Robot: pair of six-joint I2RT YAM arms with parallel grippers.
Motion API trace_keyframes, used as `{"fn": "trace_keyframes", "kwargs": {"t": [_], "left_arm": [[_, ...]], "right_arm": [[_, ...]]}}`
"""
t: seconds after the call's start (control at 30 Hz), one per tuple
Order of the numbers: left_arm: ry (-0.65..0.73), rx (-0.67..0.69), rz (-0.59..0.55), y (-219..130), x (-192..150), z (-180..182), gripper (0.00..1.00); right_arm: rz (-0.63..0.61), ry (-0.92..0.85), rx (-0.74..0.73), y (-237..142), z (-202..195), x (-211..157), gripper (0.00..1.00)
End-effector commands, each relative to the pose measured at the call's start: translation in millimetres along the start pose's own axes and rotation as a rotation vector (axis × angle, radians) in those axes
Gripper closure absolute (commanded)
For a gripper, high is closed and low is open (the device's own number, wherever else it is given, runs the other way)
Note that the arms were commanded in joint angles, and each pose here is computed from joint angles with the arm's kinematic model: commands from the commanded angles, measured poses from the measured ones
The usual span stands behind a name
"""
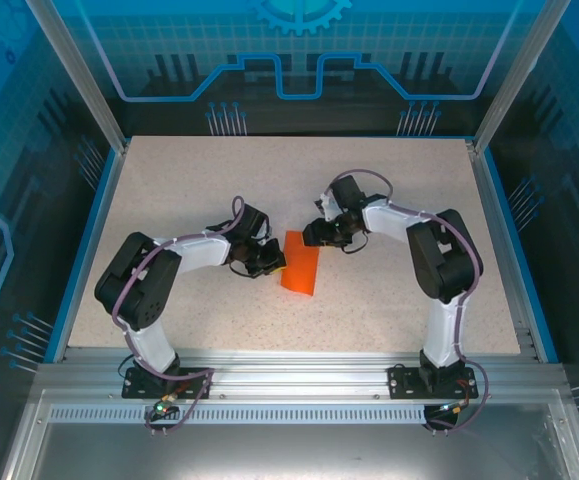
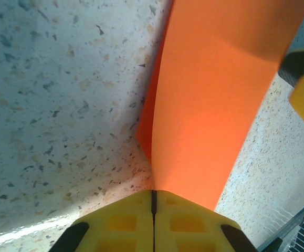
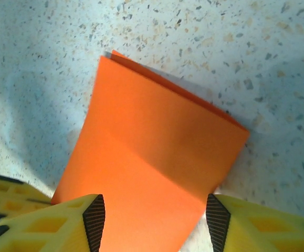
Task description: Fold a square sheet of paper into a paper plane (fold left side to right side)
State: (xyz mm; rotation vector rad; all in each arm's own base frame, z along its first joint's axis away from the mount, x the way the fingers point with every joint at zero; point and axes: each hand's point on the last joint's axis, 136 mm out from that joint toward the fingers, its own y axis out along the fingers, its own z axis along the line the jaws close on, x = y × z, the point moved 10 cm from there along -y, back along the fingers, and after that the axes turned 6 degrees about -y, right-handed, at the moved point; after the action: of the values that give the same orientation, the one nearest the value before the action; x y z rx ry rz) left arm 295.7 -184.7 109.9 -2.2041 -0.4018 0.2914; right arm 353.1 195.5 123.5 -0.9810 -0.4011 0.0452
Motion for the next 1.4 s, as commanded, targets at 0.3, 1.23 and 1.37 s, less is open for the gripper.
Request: {"fn": "trace_keyframes", "kwargs": {"t": [0.3, 1.23, 1.37], "left_arm": [[-0.016, 0.011, 0.014, -4.8, -7.2, -9.5, 0.95], [-0.019, 0.008, 0.018, -9.0, -8.5, -19.6, 0.97], [-0.010, 0.008, 0.017, -10.7, -9.2, -19.9, 0.96]], "right_arm": [[-0.187, -0.504, -0.057, -49.6, 64.7, -90.2, 0.33], [-0.148, -0.965, -0.295, 22.3, 128.1, -119.6, 0.56], [-0.145, -0.967, -0.291, 18.2, 126.5, -119.9, 0.76]]}}
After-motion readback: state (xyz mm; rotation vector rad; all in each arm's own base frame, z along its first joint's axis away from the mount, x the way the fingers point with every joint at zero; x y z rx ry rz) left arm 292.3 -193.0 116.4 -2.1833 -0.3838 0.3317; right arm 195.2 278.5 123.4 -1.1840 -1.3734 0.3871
